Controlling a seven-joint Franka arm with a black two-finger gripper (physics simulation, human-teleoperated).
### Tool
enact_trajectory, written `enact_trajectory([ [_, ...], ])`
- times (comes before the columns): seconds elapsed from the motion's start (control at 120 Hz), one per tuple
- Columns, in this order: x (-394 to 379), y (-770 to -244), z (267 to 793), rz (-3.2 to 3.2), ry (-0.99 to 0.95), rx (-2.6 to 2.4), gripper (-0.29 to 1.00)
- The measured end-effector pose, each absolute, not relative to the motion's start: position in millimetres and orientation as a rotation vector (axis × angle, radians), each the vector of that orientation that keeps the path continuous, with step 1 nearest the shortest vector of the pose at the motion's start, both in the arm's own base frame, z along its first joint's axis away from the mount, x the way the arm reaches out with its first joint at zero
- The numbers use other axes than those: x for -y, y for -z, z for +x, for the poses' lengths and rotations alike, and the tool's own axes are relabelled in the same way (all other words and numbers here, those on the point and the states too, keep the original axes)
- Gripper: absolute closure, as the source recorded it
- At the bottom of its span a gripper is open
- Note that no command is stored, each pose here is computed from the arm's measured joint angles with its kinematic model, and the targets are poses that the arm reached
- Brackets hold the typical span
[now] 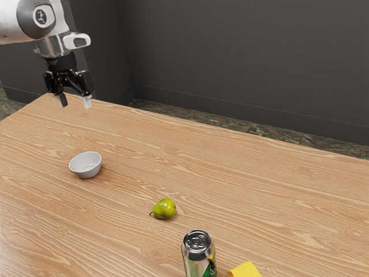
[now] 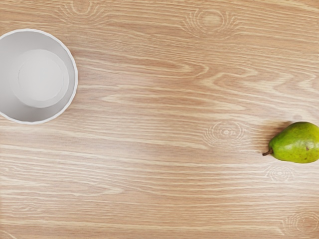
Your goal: Place the pear in the bowl.
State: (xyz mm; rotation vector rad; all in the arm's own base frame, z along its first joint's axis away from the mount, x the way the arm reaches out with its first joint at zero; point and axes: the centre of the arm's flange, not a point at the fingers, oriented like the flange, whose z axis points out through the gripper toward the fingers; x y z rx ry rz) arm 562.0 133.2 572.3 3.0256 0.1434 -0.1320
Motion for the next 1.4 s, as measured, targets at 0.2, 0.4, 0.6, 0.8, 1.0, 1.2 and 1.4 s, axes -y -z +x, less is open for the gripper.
enact_trajectory([
  [0.2, -130.2, -545.8, 559.3, 3.043, 0.121, -0.127, 0.02],
  [0.4, -92.2, -477.1, 556.8, 3.071, 0.191, -0.030, 0.02],
  [0.6, -17.5, -422.3, 564.6, 3.157, 0.067, 0.325, 0.04],
  [0.8, 6.5, -377.1, 558.7, 3.148, -0.024, 0.536, 0.06],
  [1.0, 74.1, -348.8, 551.1, 3.084, -0.032, 0.784, 0.06],
  [1.2, 104.4, -325.5, 550.6, 3.047, -0.022, 0.911, 0.07],
  [1.4, 118.6, -298.3, 553.9, 3.013, -0.020, 1.016, 0.08],
])
